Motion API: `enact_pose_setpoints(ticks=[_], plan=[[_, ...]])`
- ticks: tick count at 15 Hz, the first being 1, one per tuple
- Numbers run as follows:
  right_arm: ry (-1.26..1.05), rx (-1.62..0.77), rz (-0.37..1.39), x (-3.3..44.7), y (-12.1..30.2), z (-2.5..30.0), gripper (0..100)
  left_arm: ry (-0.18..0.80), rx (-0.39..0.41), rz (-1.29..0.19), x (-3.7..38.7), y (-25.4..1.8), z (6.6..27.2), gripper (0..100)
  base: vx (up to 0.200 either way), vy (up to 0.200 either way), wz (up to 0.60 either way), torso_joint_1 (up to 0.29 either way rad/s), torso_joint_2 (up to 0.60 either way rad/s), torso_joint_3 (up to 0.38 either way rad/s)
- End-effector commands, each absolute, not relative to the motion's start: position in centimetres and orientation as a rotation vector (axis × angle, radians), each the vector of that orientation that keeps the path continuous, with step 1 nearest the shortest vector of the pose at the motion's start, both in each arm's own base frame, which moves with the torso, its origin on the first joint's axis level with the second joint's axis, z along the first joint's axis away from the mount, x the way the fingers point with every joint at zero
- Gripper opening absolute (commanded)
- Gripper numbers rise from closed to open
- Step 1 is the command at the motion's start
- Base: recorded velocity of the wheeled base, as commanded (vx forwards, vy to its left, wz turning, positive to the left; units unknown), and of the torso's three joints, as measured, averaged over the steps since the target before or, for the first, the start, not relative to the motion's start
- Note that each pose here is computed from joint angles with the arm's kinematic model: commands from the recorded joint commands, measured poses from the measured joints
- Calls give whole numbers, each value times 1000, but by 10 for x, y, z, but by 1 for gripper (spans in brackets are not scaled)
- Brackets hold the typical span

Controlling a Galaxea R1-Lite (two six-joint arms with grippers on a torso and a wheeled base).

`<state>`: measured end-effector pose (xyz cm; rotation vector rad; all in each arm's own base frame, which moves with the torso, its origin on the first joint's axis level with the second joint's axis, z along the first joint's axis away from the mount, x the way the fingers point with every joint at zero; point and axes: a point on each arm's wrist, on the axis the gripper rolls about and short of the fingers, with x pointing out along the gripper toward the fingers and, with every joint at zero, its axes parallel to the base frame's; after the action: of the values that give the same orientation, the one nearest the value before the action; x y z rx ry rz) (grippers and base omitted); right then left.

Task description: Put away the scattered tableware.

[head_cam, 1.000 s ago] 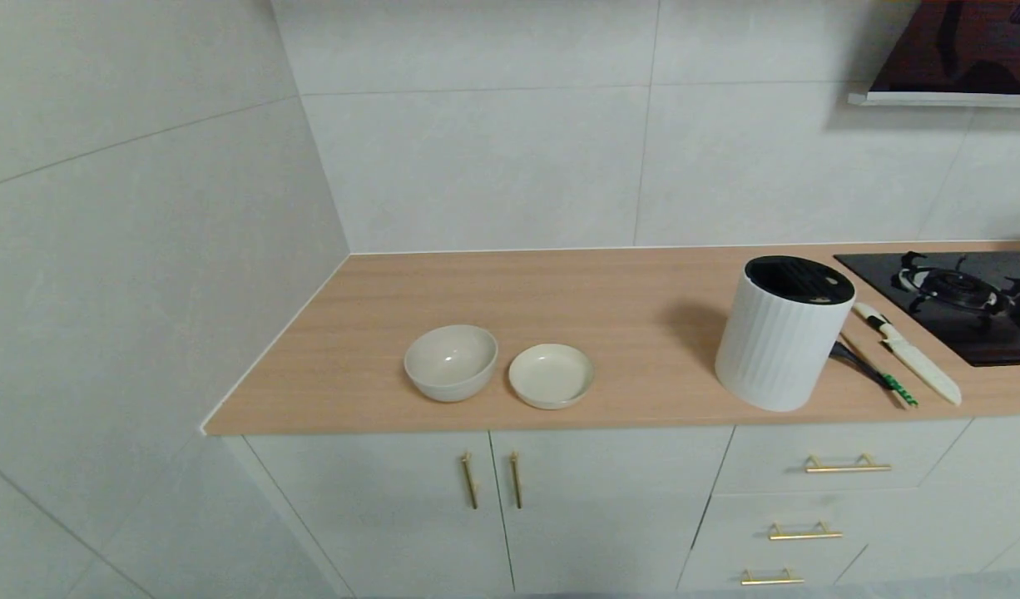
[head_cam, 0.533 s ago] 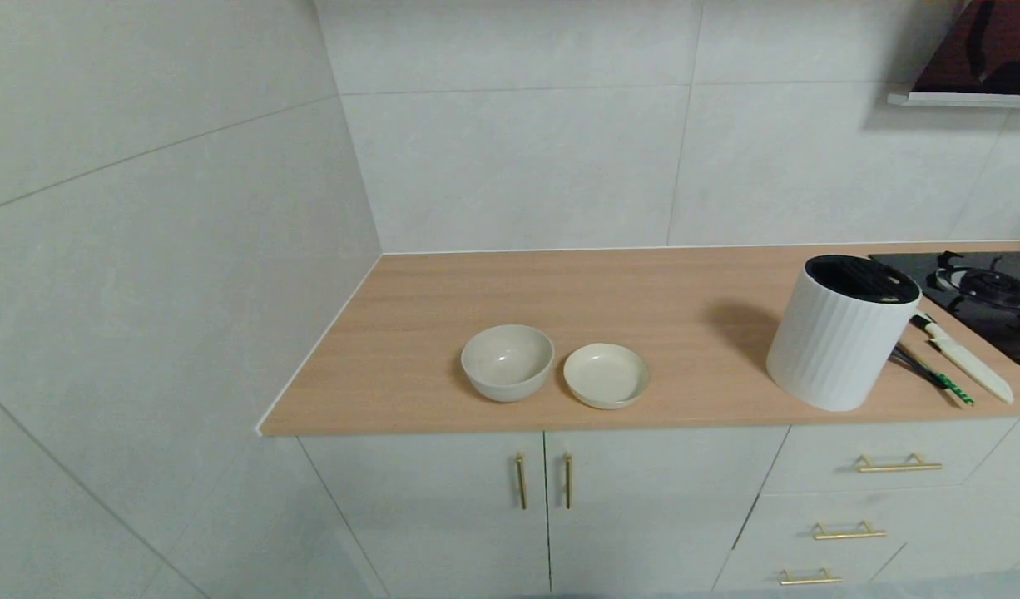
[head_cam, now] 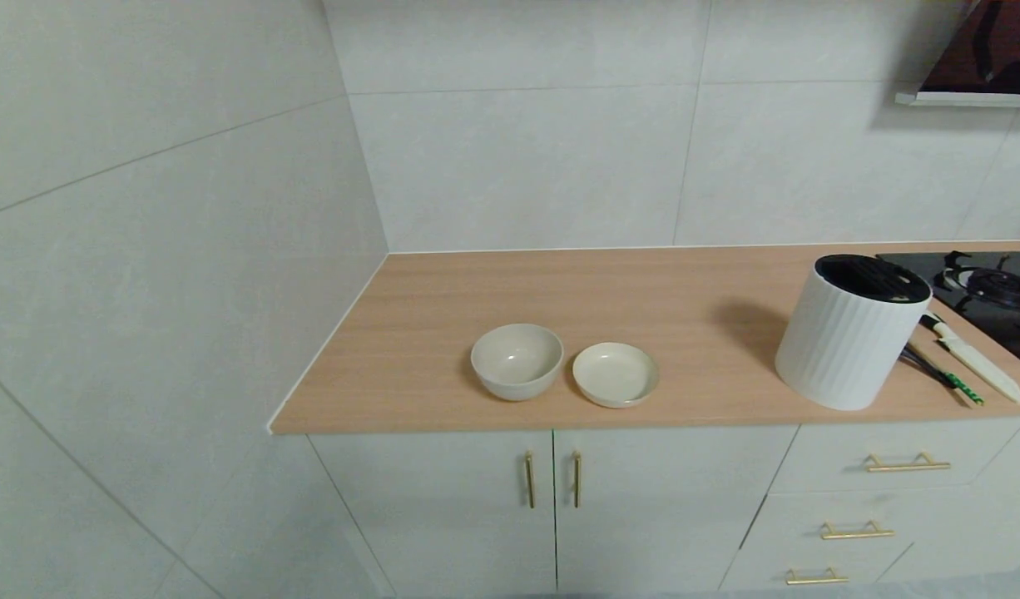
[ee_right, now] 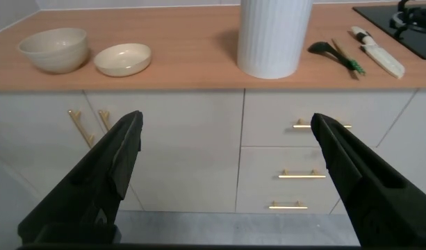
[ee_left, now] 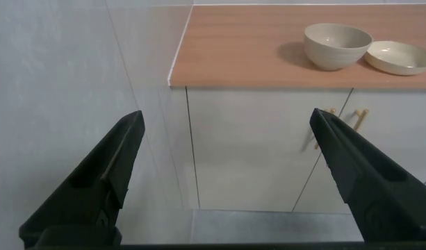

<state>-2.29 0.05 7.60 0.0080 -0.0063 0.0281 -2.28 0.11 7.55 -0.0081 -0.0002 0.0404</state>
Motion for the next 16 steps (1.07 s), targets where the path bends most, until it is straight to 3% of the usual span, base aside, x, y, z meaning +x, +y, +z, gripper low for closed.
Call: enact_pose_setpoints(ticks=[1, 7, 16], plan=[[-6, 9, 28, -23, 1, 76, 100, 0, -9, 40, -23, 1, 75, 100, 0, 0, 0, 0, 0, 0], [-6, 9, 28, -23, 1, 76, 100, 0, -8, 40, -23, 1, 75, 100, 0, 0, 0, -27, 56, 32], [-6, 9, 28, -23, 1, 76, 100, 0, -8, 40, -23, 1, 75, 100, 0, 0, 0, -212, 465, 245]])
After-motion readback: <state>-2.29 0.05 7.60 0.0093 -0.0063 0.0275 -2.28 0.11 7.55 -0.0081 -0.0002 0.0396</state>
